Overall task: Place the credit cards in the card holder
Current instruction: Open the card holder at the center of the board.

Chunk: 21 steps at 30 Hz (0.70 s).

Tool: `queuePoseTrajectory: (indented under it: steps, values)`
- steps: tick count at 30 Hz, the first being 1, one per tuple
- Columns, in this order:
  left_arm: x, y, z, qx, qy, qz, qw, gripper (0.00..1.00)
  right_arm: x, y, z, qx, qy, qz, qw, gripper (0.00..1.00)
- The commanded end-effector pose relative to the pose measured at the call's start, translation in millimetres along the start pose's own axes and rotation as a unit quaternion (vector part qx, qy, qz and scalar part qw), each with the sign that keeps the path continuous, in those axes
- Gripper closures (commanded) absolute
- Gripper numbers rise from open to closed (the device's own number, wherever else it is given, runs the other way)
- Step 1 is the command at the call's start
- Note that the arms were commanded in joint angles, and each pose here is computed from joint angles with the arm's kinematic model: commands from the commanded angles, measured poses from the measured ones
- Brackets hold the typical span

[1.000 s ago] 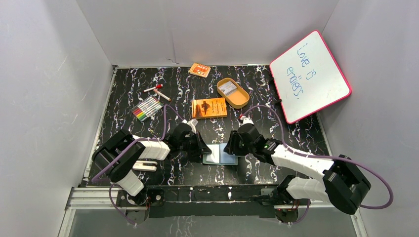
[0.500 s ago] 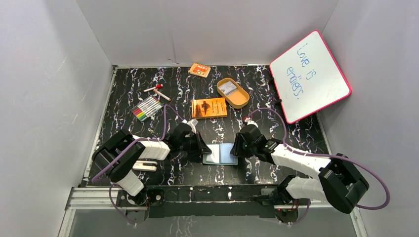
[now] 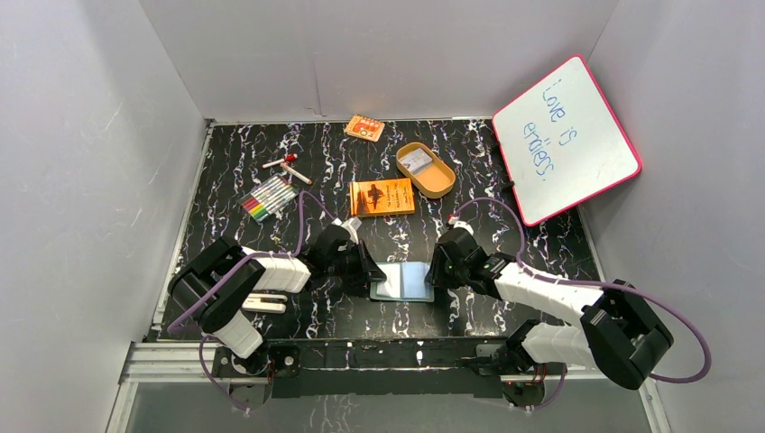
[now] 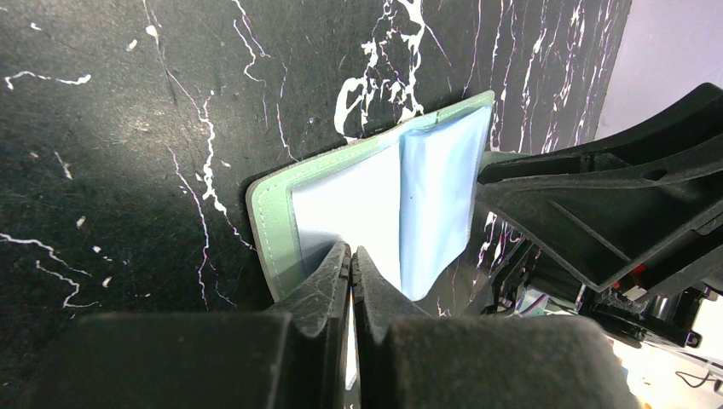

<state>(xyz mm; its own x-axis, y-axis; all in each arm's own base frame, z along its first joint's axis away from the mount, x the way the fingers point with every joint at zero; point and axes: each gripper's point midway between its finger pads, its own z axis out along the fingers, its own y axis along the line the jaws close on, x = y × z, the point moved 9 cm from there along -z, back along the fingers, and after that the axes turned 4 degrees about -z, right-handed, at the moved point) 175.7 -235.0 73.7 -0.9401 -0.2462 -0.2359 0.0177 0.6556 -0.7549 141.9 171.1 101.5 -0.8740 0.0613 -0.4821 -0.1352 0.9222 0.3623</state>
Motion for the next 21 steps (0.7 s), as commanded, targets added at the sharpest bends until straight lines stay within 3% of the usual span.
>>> queuePoseTrajectory:
  steps: [1,21]
  values:
    - [14.1,30.3,0.2,-0.077,0.016,-0.006,0.997,1.00,0.8,-2.0,3.8,0.003,0.005,-0.010,1.000,0.66]
    - [13.7,28.5,1.6,-0.070,0.021,-0.007,0.997,1.00,-2.1,13.4,13.7,-0.046,0.030,-0.030,0.998,0.60]
